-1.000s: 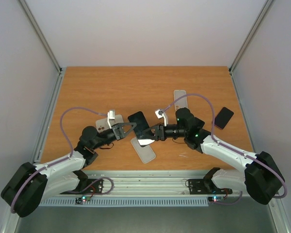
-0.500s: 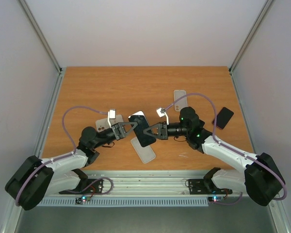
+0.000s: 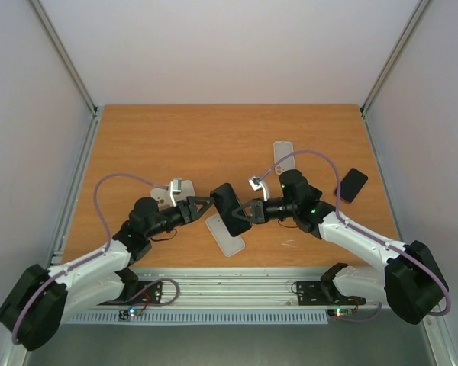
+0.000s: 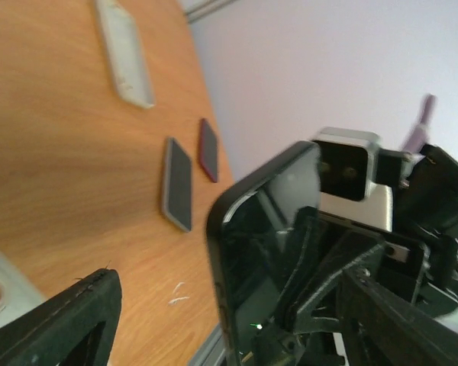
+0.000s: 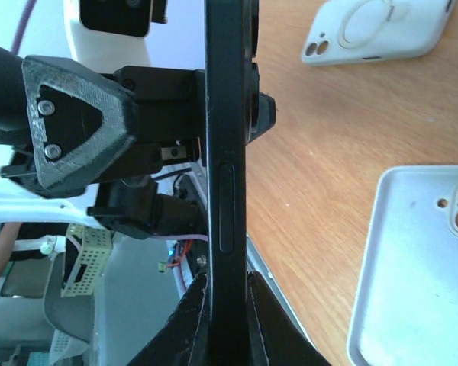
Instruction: Put the phone into the phone case
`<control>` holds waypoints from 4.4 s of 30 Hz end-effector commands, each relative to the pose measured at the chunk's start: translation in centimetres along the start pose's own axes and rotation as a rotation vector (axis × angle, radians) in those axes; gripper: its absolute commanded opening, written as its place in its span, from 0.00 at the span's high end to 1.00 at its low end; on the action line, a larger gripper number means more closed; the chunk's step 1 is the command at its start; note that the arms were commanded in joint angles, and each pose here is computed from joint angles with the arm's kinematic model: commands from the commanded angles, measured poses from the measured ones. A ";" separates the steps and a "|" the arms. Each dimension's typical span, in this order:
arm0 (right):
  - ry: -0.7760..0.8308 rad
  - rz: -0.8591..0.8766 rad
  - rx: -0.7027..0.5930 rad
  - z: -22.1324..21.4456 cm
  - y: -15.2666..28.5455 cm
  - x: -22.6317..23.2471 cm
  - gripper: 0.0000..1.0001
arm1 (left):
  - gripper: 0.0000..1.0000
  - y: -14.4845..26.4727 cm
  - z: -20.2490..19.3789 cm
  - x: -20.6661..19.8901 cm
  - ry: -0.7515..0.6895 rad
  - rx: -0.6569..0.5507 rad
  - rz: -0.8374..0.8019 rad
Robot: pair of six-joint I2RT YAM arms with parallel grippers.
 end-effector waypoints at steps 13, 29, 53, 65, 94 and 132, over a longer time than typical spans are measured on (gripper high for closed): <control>-0.021 -0.174 0.162 -1.5 -1.5 -4.0 0.99 | 0.09 3.0 -2.1 7.1 0.085 0.041 0.472; -0.087 -0.230 0.263 -3.3 -5.2 -7.3 0.99 | 0.10 0.7 -4.1 9.4 0.180 0.124 0.508; -0.195 -0.324 0.193 -4.3 -7.0 -10.3 0.99 | 0.10 -3.3 -4.9 11.6 0.217 0.165 0.523; -0.224 -0.335 0.139 -4.7 -6.8 -11.2 0.99 | 0.13 -6.1 -4.8 12.4 0.223 0.201 0.485; -0.189 -0.559 0.150 -5.1 -3.4 -10.6 0.62 | 0.17 -3.5 -5.9 12.3 0.217 0.221 0.560; -0.107 -0.647 0.238 -5.8 -5.2 -9.9 0.93 | 0.36 -3.9 -7.9 11.3 0.158 0.274 0.615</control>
Point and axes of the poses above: each gripper's point midway between its finger pads, its own y axis back along the fingers, its own x axis along the line the jaws close on, z = x × y, the point moved 4 cm from there along y, back along the fingers, and after that the axes turned 1 degree about y, right-handed, at the moved point
